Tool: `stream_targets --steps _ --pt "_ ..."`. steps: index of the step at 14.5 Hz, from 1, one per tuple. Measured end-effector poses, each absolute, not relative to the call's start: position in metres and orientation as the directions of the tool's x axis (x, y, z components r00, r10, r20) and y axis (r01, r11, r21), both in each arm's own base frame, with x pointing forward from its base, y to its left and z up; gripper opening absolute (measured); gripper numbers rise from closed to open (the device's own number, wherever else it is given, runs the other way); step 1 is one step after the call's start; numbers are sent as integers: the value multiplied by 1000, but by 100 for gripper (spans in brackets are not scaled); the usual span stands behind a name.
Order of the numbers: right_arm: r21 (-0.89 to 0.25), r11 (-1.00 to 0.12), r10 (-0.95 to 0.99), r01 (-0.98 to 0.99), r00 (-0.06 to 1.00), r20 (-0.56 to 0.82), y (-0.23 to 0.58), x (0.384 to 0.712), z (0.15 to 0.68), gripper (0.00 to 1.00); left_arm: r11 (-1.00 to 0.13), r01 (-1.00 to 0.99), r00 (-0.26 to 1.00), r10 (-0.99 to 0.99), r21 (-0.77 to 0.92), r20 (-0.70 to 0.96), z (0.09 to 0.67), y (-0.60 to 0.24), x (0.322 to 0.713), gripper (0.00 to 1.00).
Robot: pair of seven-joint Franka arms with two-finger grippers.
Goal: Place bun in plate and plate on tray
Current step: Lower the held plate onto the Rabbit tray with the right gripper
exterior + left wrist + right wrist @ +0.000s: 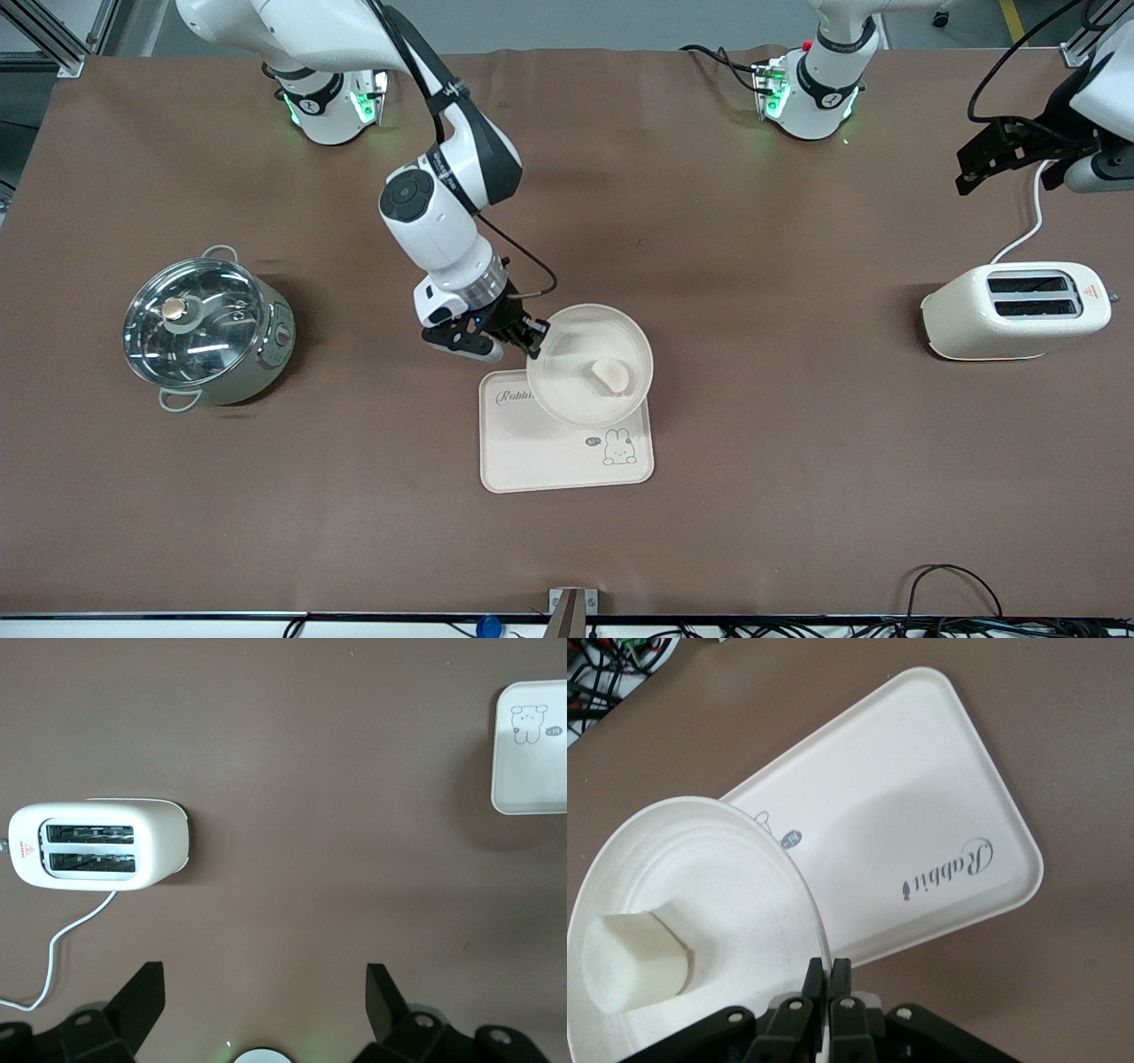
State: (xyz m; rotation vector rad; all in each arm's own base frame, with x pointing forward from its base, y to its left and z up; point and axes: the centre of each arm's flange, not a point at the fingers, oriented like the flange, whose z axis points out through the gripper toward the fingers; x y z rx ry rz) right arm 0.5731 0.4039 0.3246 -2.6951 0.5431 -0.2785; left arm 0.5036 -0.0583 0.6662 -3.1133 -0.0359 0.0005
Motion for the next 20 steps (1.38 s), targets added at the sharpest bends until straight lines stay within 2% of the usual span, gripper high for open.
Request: stream_targets --steps 6,15,20 --pt "-392 -838 -464 -380 874 144 383 624 272 5 -999 13 1000 13 -29 -14 660 -57 504 100" --pt "-385 -841 -474 -380 860 189 378 626 200 5 -999 15 1000 15 -29 -16 658 -56 505 100" --pt "-378 -857 -447 -350 870 207 377 629 195 5 -999 15 1000 16 -29 -16 658 -56 505 100"
